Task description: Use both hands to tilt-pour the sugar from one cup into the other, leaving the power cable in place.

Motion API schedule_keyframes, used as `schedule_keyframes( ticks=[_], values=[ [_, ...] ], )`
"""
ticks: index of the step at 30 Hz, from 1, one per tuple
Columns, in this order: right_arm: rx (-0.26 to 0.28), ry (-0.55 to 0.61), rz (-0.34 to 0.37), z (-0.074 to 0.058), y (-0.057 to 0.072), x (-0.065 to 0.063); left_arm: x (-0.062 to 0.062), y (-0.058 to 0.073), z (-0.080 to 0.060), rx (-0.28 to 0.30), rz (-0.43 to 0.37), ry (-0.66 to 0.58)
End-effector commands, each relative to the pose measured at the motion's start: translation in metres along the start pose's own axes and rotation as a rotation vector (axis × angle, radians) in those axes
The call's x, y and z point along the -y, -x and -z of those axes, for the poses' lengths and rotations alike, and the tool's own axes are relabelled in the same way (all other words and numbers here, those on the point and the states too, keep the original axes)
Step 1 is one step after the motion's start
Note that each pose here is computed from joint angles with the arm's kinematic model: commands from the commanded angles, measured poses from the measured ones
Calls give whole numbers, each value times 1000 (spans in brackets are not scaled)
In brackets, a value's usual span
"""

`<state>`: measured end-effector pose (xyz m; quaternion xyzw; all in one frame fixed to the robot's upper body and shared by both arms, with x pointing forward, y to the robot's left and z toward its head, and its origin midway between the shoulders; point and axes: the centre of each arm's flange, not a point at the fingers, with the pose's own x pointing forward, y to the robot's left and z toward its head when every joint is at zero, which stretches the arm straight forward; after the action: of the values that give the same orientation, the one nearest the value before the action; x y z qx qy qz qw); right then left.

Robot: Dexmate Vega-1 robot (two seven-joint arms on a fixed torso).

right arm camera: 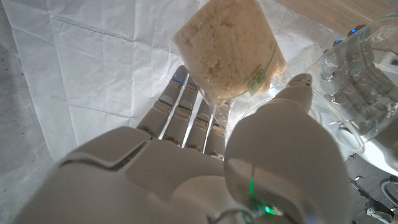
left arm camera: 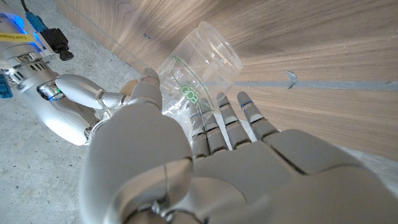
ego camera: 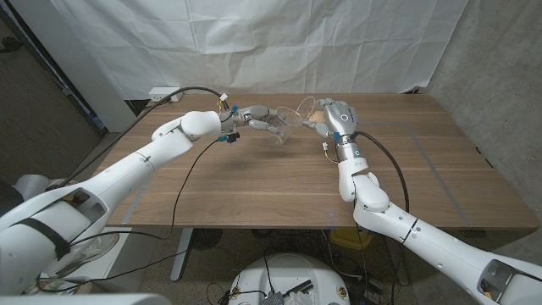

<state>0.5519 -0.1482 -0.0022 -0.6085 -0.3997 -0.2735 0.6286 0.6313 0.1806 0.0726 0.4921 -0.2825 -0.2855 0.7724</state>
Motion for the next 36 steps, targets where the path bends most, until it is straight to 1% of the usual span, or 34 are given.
schedule_keyframes(
  ticks=[1,3,5,6,7,8,10,11,14,17,21,24,26,27,29,31,33,35,36],
  values=[
    [43,106,24,-1,-1,6,-1,-2,0,13,3,9],
    [55,138,33,-1,-1,7,-1,-3,0,15,5,10],
    [57,122,24,0,-1,8,-1,-4,0,15,6,11],
    [59,131,34,0,-1,7,-2,-5,0,15,5,11],
    [62,123,28,0,-1,8,-2,-5,1,14,4,11],
    [72,141,38,-1,-1,8,-2,-6,2,14,4,14],
    [71,127,36,-1,-2,8,-2,-6,2,14,1,12],
    [79,168,41,-3,-2,8,-3,-7,2,14,1,14],
    [105,185,42,-6,-4,8,-4,-9,3,14,-1,21],
    [106,199,36,-7,-5,7,-4,-9,4,12,-1,22],
    [125,207,25,-9,-7,6,-4,-12,6,11,5,27],
    [124,200,16,-10,-10,7,-4,-14,6,15,13,29],
    [126,207,29,-9,-9,6,-3,-14,6,16,16,25],
    [124,211,17,-10,-10,6,-3,-15,6,18,20,27],
    [123,203,17,-9,-9,6,-4,-14,6,20,18,25],
    [131,239,26,-11,-10,8,-4,-14,6,20,15,25],
    [135,228,21,-12,-11,9,-4,-14,6,18,16,24],
    [139,263,12,-14,-12,9,-4,-14,6,18,19,24],
    [146,259,13,-14,-13,9,-4,-14,6,18,19,26]
  ],
)
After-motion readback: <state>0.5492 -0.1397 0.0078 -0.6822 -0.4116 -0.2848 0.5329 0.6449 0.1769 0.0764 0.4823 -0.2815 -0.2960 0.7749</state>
